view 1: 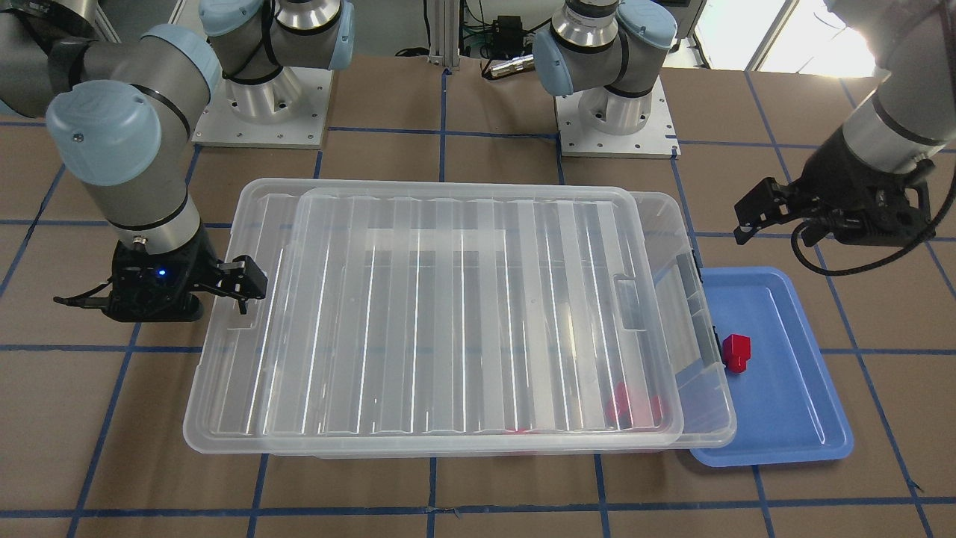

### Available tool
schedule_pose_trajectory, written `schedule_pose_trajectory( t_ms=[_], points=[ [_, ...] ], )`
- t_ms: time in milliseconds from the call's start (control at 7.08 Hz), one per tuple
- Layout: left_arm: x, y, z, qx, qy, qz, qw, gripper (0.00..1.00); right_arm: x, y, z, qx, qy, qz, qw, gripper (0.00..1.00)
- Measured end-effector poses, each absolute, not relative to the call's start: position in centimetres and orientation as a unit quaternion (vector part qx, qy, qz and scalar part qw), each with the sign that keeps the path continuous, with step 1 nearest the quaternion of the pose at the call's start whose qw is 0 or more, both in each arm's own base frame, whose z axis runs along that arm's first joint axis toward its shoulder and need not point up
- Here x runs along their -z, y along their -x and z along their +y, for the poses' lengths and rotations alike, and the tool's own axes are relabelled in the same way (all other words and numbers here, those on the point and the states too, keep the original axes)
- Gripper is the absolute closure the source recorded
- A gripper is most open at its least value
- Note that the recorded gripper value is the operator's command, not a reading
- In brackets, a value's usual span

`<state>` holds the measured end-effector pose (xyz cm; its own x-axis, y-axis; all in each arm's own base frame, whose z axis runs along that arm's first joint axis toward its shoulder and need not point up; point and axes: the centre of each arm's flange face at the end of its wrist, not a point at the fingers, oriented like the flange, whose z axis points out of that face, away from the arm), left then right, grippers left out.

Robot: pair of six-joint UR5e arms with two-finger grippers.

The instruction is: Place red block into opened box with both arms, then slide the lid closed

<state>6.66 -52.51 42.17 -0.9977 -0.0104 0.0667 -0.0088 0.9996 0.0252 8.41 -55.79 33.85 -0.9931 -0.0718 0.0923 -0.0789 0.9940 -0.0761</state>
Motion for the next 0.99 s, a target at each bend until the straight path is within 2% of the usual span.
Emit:
schedule_pose_trajectory(
  t_ms=[424,988],
  points=[
    [-31.6,-11.6,-54.6,0.012,0.010,-0.998,0.064,0.00,-34.2,-2.5,-56.5,-0.038,-0.045,-0.997,0.049,0.00],
    [-21.7,-15.2,-56.5,0.008,0.060,-0.994,0.095,0.00,-34.5,2.5,-56.6,-0.038,-0.036,-0.997,0.051,0.00]
  ],
)
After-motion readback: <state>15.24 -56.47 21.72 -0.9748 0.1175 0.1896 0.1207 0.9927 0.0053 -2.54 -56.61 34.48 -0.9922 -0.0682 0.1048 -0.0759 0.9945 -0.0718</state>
